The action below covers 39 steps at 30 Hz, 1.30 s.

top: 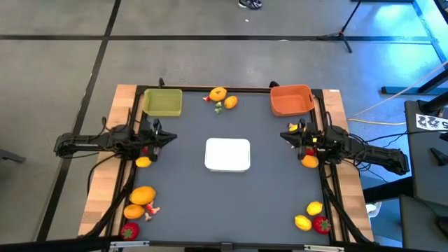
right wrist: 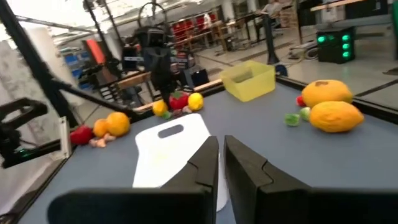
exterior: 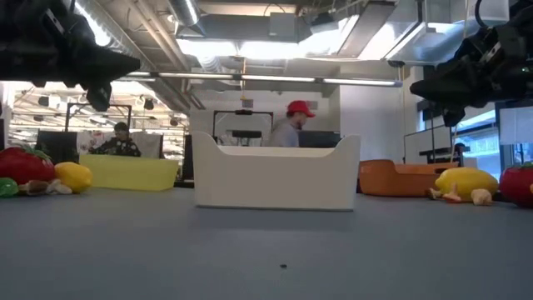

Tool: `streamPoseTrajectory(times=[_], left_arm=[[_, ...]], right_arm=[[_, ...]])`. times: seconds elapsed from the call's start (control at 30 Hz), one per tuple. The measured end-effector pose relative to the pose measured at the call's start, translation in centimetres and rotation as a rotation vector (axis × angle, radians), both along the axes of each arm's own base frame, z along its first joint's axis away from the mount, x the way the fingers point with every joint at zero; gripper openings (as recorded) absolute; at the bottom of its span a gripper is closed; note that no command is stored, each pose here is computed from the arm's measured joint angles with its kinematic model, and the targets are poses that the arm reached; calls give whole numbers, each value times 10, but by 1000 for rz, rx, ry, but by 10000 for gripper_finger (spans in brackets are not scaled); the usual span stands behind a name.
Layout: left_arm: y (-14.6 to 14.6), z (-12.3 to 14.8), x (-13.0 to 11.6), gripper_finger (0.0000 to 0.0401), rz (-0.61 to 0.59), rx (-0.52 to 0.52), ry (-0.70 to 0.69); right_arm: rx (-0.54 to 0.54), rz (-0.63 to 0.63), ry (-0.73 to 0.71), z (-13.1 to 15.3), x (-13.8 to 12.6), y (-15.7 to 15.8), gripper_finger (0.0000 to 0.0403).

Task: Sort produce into baskets
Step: Put the yellow lemon into the orange bin

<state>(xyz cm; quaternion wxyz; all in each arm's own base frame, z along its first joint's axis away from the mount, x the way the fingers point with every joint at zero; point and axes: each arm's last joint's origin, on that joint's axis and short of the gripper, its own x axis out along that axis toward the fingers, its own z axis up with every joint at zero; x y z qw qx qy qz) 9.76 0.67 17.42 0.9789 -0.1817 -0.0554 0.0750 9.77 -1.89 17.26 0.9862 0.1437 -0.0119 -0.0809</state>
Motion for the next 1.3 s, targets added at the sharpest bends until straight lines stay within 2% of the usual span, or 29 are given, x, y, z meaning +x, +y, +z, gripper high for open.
streamPoseTrajectory(times=[0.13, 0.27, 0.47, 0.57, 0.77, 0.97, 1.1, 1.3], left_arm=[[1, 7, -1, 13, 49, 35, -63], [3, 11, -2, 13, 122, 137, -88], [3, 13, -3, 13, 141, 225, -83], [3, 13, -3, 13, 156, 256, -76], [3, 15, -3, 13, 161, 261, -95], [3, 15, -3, 13, 161, 259, -98], [3, 17, -4, 13, 164, 258, -115], [3, 17, -4, 13, 163, 253, -118]], right_arm=[[-10, -59, -9, 1, 0, -2, 28], [-58, -142, -39, 7, -2, -4, 28], [-98, -232, 19, 36, -4, -6, 28], [-122, -298, 123, 52, -4, -8, 28], [-141, -445, 429, 73, -6, -13, 28], [-97, -522, 594, 84, -2, -15, 34], [-92, -500, 674, 90, 8, -17, 82], [11, -504, 843, 91, 22, -28, 204]])
